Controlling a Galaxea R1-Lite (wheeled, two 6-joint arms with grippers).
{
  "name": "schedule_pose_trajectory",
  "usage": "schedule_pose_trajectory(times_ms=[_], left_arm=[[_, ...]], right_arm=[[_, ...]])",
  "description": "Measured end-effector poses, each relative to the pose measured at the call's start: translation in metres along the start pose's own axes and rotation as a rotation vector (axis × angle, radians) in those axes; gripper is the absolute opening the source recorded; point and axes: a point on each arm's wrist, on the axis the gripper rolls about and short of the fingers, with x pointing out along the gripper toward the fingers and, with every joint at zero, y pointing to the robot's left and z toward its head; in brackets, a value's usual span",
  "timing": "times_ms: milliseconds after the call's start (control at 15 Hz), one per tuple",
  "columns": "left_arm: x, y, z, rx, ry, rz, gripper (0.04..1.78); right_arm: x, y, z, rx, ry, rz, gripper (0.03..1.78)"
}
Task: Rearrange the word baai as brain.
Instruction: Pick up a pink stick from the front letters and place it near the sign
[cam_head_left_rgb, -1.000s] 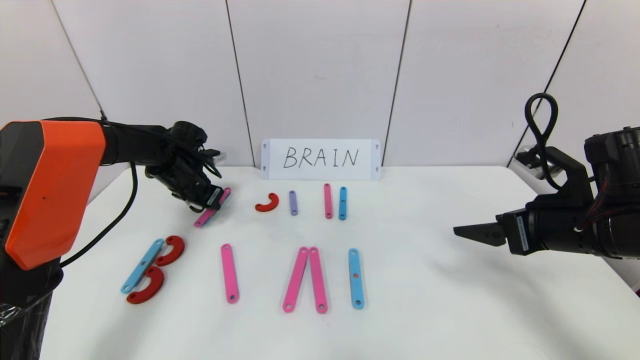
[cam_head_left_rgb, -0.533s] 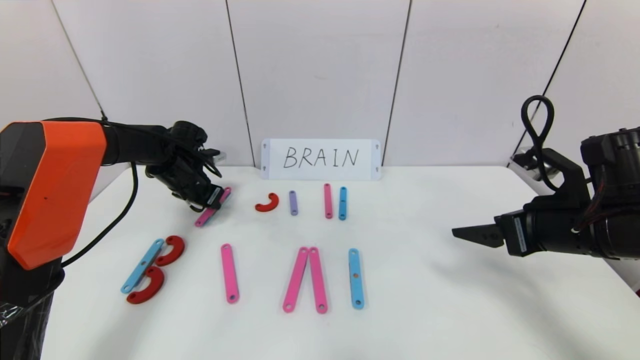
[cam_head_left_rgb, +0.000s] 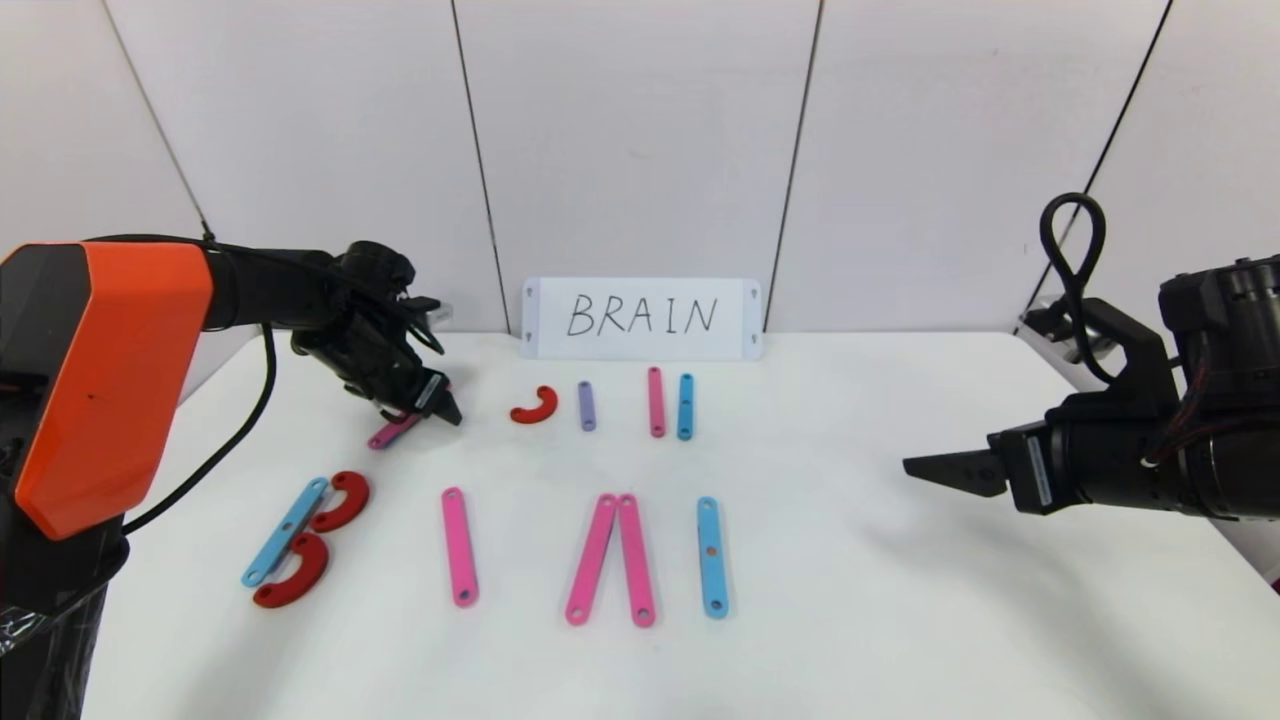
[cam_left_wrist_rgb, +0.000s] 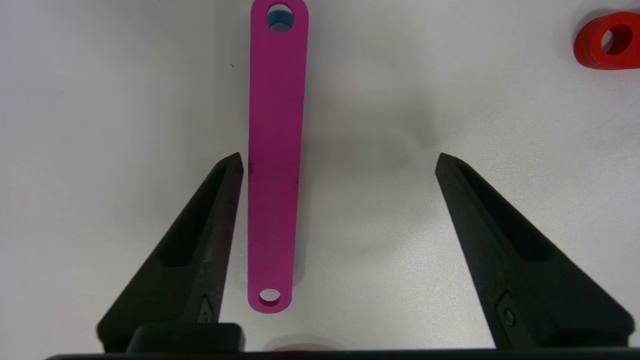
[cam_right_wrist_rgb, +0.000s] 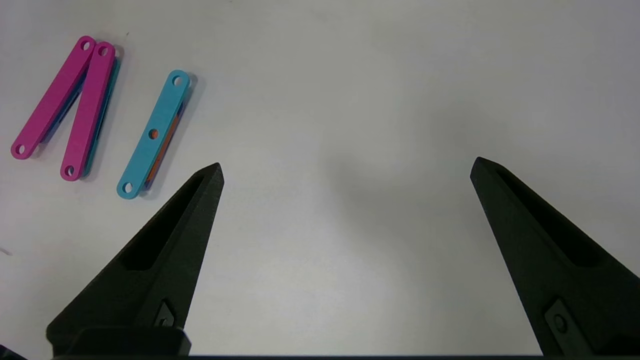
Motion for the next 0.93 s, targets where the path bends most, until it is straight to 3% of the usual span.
schedule_pose_trajectory(times_ms=[267,600,933], left_arm=[[0.000,0.000,0.000,-0.004,0.000,0.000,1.74],[-0.007,0.000,0.003,-0.029,-0.018,0.004,1.74],[-0.036,-0.005,0.007,-0.169,-0.050,0.022,1.74]], right_arm=[[0.000,0.000,0.000,-0.002,0.002,0.001,1.73],[0.000,0.000,0.000,0.000,0.002,0.000,1.73],[-0.003,-0.008,0.006,0.017,-0.035,0.010,1.73]])
